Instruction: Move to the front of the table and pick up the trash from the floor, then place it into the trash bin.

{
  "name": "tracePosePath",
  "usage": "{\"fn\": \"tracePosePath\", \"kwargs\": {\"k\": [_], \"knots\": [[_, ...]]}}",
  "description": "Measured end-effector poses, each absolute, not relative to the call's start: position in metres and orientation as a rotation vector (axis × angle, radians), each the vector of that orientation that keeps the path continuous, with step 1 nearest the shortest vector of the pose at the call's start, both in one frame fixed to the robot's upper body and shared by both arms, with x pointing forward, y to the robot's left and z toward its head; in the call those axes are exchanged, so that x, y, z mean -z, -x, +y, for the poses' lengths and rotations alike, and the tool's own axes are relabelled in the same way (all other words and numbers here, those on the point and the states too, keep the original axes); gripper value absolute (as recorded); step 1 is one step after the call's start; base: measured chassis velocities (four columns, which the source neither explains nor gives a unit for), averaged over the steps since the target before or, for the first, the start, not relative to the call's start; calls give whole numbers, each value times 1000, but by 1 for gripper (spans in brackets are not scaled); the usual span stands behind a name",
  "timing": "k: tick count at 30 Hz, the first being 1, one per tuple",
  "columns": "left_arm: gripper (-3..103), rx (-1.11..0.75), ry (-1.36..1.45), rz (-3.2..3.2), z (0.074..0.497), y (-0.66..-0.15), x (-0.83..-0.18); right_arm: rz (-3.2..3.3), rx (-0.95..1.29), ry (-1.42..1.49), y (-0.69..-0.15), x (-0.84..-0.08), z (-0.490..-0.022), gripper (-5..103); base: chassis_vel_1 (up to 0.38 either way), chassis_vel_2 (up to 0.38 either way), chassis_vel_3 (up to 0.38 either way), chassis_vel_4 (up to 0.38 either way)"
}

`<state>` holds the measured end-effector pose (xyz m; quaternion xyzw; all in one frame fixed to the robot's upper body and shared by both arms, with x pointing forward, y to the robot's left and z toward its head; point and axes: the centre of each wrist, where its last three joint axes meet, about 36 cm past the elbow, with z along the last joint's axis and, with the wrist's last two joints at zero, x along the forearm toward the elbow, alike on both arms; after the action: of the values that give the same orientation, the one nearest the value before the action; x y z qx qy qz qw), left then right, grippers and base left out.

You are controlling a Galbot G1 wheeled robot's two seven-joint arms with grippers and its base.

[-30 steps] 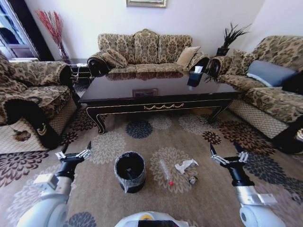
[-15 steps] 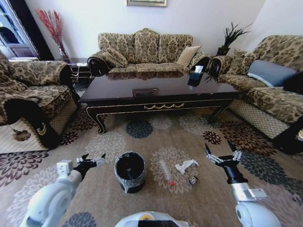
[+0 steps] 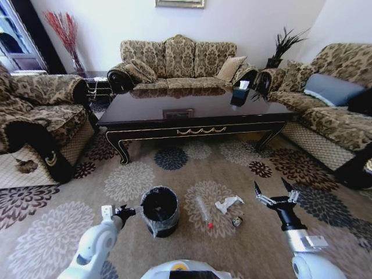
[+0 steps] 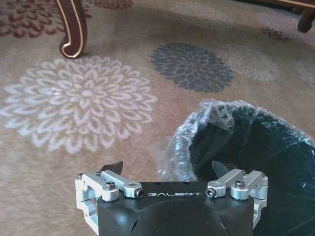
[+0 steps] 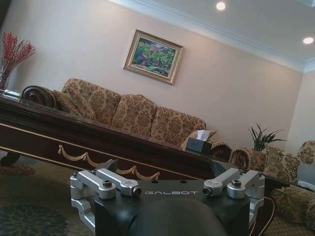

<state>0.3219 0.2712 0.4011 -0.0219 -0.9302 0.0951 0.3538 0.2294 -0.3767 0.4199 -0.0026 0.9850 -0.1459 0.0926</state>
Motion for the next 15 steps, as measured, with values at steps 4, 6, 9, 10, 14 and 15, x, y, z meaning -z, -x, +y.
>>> {"fn": "tracePosePath", "kwargs": {"k": [4,6,9,10,14,15], "knots": [[100,-263,80,-2401,262,-326,-385,2925,445,11,-228,-420,-377,100,0,0,0,0],[100,-261,86,-2405,261,-327,-383,2925,447,11,-228,-420,-377,100,0,0,0,0],[100,-265,104,-2415,259,-329,-379,2923,452,14,-228,-419,-377,100,0,0,0,0],[100,-265,108,-2415,259,-329,-378,2922,454,15,-228,-419,-377,100,0,0,0,0],[100,-276,115,-2403,258,-336,-367,2919,459,21,-228,-417,-378,100,0,0,0,0],[100,-276,115,-2403,258,-336,-367,2919,459,21,-228,-417,-378,100,0,0,0,0]]}}
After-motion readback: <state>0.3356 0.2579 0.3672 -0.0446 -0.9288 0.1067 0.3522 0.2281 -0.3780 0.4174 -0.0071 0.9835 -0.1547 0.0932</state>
